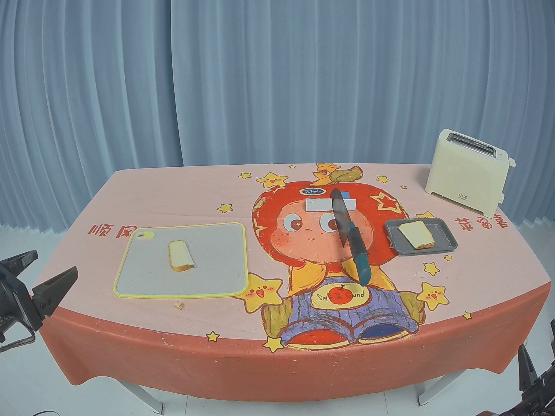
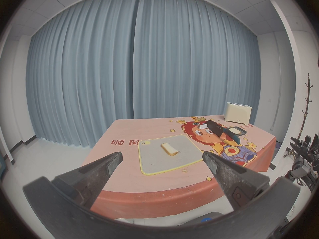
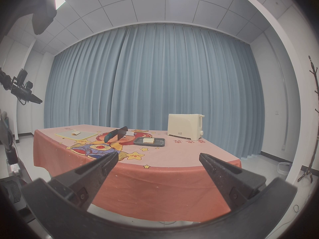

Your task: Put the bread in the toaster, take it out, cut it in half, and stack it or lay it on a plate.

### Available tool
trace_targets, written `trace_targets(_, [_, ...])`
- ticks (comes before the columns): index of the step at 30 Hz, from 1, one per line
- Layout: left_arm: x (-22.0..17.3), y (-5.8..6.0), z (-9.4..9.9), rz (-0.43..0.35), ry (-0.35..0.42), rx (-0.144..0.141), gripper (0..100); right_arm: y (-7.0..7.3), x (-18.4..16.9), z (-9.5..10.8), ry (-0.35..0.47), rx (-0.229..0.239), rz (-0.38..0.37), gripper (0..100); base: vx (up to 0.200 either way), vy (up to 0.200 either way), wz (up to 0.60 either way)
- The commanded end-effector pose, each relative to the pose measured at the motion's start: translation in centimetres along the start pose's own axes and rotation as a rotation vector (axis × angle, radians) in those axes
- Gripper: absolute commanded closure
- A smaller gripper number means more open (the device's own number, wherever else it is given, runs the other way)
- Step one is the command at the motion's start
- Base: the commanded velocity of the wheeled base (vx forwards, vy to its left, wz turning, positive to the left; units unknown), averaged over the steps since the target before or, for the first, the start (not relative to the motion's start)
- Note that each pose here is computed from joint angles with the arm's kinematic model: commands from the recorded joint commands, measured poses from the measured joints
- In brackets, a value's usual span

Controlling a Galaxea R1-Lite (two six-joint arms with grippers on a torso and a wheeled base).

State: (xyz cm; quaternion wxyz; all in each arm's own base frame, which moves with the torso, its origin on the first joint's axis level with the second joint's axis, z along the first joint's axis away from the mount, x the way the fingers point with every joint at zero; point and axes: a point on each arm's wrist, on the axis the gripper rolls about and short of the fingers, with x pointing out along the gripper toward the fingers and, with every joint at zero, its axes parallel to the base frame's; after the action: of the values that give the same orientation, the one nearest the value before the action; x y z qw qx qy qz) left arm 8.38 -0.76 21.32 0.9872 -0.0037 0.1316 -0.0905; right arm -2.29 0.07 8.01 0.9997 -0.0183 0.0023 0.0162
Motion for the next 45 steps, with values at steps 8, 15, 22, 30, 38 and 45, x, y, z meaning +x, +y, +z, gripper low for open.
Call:
trace_targets(8, [3.2, 0.4, 1.8, 0.007, 0.071, -0.009, 0, 0.0, 0.0, -0.4, -0.002, 0.0, 0.001, 0, 0.0, 0.0, 0.0])
trace_targets(15, [5.5, 0.7, 2.3, 0.007, 0.12, -0.007, 0, 0.0, 0.0, -0.4, -0.002, 0.0, 0.001, 0, 0.0, 0.0, 0.0])
trace_targets(22, [7.3, 1.0, 2.7, 0.042, 0.1, -0.021, 0, 0.0, 0.0, -0.4, -0.002, 0.0, 0.001, 0, 0.0, 0.0, 0.0])
trace_targets(30, [9.3, 1.3, 2.9, 0.08, 0.109, -0.069, 0, 0.0, 0.0, -0.4, -0.002, 0.0, 0.001, 0, 0.0, 0.0, 0.0])
trace_targets(38, [10.3, 1.4, 2.7, 0.122, 0.133, -0.082, 0, 0.0, 0.0, -0.4, -0.002, 0.0, 0.001, 0, 0.0, 0.0, 0.0])
trace_targets(45, [11.3, 1.5, 2.7, 0.15, 0.152, -0.091, 0, 0.0, 0.0, -0.4, -0.002, 0.0, 0.001, 0, 0.0, 0.0, 0.0])
